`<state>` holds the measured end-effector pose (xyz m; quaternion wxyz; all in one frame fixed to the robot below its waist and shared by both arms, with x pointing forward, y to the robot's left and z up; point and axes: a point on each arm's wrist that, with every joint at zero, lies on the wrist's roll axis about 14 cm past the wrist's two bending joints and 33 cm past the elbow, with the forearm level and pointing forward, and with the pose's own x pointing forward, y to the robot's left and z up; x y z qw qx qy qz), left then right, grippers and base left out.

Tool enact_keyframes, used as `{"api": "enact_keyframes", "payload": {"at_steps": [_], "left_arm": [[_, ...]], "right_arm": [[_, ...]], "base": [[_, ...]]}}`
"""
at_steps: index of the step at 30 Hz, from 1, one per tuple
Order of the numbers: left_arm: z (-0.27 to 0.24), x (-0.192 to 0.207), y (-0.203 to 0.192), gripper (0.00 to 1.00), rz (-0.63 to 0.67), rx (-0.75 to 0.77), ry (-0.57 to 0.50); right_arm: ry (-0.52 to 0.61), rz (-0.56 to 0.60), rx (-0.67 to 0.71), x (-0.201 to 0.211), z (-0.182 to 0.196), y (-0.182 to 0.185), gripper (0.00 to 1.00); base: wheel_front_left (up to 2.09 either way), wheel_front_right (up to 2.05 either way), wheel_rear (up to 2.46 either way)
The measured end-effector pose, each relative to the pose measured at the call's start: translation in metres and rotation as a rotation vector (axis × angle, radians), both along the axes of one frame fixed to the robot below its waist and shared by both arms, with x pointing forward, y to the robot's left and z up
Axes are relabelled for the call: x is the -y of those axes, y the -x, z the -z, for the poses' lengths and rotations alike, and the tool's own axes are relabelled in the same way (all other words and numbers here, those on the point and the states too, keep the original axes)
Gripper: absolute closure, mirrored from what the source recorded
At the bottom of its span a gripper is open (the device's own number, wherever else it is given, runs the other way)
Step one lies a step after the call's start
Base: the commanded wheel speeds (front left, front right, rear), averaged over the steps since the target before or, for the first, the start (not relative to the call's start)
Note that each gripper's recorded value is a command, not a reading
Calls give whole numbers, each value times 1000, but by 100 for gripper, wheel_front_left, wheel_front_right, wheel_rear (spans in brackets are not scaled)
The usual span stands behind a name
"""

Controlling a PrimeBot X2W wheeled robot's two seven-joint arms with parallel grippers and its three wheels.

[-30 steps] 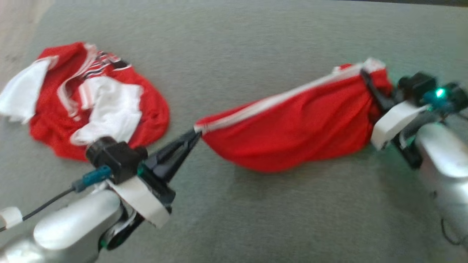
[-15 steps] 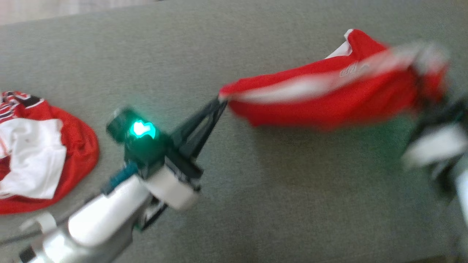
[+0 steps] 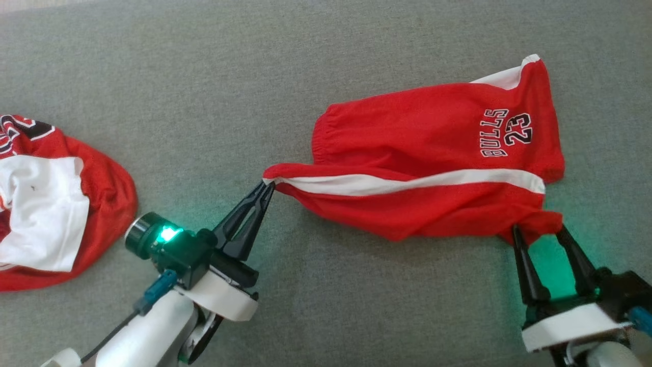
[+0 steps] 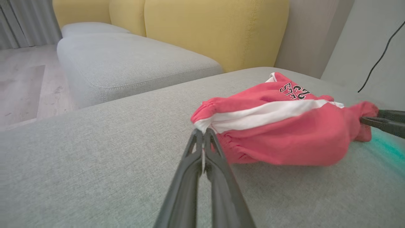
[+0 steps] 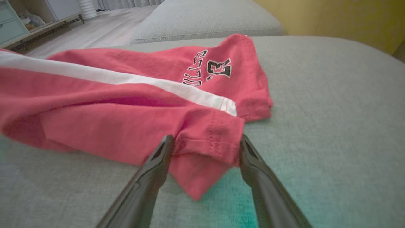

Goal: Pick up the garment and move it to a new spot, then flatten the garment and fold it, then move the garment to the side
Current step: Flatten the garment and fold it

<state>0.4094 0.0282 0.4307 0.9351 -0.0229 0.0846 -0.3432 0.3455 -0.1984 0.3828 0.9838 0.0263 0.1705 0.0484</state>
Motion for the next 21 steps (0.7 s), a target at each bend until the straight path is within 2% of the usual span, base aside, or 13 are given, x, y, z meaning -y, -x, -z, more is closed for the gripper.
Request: {"api": "enact_keyframes", "payload": {"at_steps": [5,13,21], "left_arm": [[-3,-3,-5,100,-5,25,-7],[0,-1,-2,100,9,20,-4],[4,1,2,100,11,4,5]], "right_arm": [[-14,20,18,16,-11,-4,0],[39,-8,49,34,-29,-42,0],[149,-134,-52,22,1,-49,0]], "base": [[0,0,0],[0,0,0],[0,0,0]]}}
